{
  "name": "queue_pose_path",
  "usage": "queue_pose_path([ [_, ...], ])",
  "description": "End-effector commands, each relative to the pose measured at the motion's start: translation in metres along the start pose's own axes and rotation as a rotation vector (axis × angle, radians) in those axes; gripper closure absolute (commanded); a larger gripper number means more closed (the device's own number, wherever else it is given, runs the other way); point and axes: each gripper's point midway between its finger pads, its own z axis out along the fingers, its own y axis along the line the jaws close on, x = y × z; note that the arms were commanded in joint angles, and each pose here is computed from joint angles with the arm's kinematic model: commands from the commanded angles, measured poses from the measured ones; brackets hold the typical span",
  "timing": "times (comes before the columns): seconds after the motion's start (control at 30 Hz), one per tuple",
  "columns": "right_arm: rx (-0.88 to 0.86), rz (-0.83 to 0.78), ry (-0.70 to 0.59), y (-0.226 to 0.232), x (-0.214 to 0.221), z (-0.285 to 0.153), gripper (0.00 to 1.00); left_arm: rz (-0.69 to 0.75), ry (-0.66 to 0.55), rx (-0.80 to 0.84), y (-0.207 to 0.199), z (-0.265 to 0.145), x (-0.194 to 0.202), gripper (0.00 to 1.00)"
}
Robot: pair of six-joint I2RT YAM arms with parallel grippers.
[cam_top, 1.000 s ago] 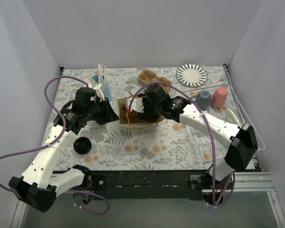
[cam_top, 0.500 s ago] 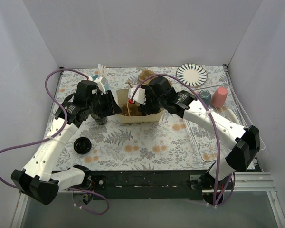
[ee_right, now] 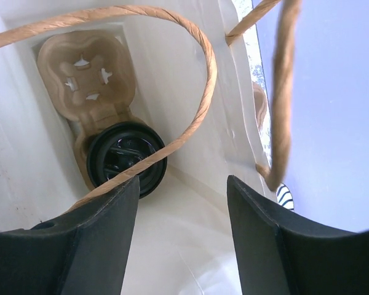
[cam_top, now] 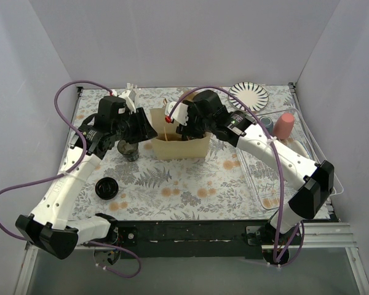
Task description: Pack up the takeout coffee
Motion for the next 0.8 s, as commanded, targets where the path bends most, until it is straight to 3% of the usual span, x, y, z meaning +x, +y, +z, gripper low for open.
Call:
queue_pose_path([
  [0.0,0.099,0.039,-0.066,-0.030,-0.024,-0.010,0.34,0.022,-0.081,-0.020,-0.005,-0.009,-0.024,0.61],
  [0.5,0.201,0.091,-0.077,-0.051,-0.029,-0.035,0.35,0.019,-0.306,-0.137,-0.003,-0.043,-0.083,0.53],
  [0.77,0.281,0.133,-0.083,-0.068,-0.032,-0.046,0.34,-0.009,-0.345,-0.130,-0.008,-0.050,-0.092,0.50],
])
